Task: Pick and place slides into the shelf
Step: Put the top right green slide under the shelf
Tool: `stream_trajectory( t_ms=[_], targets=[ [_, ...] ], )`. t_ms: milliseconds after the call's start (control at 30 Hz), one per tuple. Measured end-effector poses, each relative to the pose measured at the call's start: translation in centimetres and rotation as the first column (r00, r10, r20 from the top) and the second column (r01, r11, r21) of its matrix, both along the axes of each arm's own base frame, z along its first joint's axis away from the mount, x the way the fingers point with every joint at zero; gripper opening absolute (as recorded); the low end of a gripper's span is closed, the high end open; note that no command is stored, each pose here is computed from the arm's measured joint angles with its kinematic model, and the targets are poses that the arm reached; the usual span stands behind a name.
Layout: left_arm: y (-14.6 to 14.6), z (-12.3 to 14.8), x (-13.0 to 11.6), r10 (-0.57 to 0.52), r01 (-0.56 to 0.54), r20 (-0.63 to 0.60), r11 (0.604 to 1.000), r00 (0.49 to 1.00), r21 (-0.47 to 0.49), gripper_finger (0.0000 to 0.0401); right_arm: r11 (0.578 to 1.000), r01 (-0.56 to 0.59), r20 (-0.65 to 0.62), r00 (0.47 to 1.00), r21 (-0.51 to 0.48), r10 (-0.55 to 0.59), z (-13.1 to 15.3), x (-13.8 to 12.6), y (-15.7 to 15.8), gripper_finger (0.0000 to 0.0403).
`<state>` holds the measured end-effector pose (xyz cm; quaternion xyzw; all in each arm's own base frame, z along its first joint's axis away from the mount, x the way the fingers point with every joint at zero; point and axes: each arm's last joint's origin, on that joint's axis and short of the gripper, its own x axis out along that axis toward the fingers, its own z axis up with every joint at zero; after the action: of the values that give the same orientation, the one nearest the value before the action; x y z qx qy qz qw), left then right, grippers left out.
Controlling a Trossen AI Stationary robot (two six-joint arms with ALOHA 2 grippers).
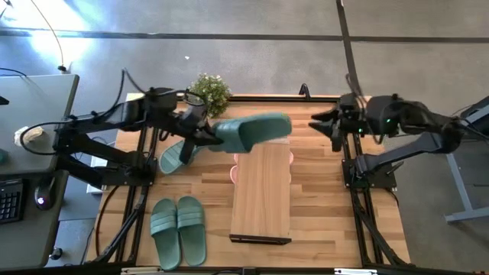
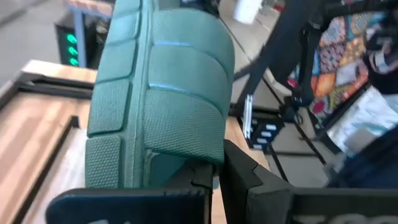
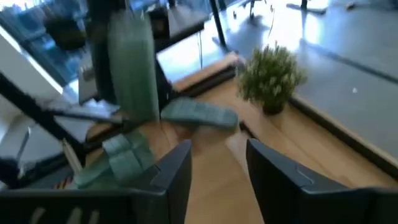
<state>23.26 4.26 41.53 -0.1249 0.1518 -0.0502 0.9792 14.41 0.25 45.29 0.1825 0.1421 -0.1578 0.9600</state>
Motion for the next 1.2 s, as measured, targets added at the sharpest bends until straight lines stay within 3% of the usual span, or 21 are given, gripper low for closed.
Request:
stream_trajectory(
  t_ms=[133,267,467,667,900,1200],
  targets=[
    [0.1,-0.8,1.2,-0.067,0.067,-0.028,0.998,0.997,-0.001,0.0,1.0,0.011,0.025,1.0,-0.014,-0.011,1.2,0.1,-0.7,0.0164],
    [0.1,-1.3,1.7,-0.096,0.096,-0.04,0.995,0.995,-0.002,0.0,0.998,-0.058,0.015,0.998,0.036,0.058,1.3,1.4,-1.0,0.0181],
    [0.7,-1.4,1.8,-0.077,0.078,-0.044,0.997,0.996,0.01,0.0,0.977,-0.169,0.024,0.986,0.129,0.167,0.9,3.4,-0.9,0.02],
    [1.9,-1.4,1.6,-0.038,0.039,-0.043,0.999,0.998,0.007,0.0,0.965,-0.185,0.024,0.983,0.185,0.184,0.9,2.6,-0.8,0.0202],
    [2.9,-1.4,1.2,-0.049,0.049,-0.031,0.999,0.998,-0.002,0.0,0.982,-0.126,-0.039,0.99,0.14,0.132,-0.1,3.5,-1.0,0.0202],
    [2.9,-1.4,1.2,-0.063,0.063,-0.038,0.998,0.997,-0.004,0.0,0.981,-0.175,-0.045,0.983,0.082,0.179,-0.4,5.2,-1.1,0.0202]
  ],
)
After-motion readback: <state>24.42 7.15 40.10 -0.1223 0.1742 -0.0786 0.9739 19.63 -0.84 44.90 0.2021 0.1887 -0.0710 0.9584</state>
